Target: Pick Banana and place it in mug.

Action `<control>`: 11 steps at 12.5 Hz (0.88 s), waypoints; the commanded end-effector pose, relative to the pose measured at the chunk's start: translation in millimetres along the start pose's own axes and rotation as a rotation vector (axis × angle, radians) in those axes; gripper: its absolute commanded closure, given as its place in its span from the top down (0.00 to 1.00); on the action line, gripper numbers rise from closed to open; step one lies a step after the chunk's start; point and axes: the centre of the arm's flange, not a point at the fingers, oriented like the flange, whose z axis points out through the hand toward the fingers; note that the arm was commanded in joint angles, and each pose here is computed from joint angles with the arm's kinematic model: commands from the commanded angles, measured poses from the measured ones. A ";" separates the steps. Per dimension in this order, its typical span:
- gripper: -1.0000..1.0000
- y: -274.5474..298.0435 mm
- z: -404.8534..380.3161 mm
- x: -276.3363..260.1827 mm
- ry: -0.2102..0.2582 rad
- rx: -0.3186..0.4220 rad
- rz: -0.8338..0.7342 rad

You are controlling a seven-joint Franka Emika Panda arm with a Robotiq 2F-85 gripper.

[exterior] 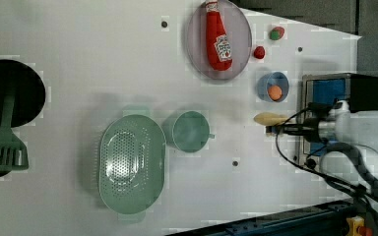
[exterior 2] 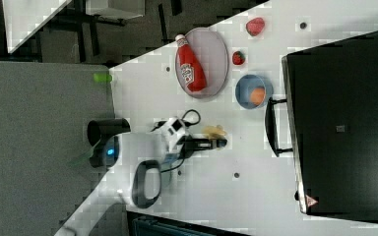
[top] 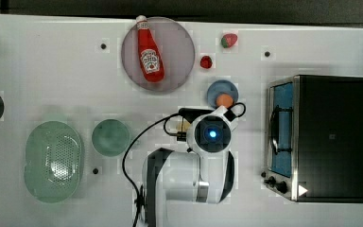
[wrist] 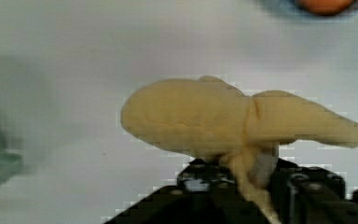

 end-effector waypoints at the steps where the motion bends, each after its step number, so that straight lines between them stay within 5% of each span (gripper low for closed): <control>1: 0.27 1.6 -87.5 1.5 0.076 0.006 -0.013; 4: 0.27 7.7 -159.4 -16.5 0.082 0.016 0.000; 6: 0.27 -10.9 -180.5 -32.8 0.017 0.012 -0.029; 11: 0.27 -130.8 -176.7 -51.6 -0.015 -0.069 0.045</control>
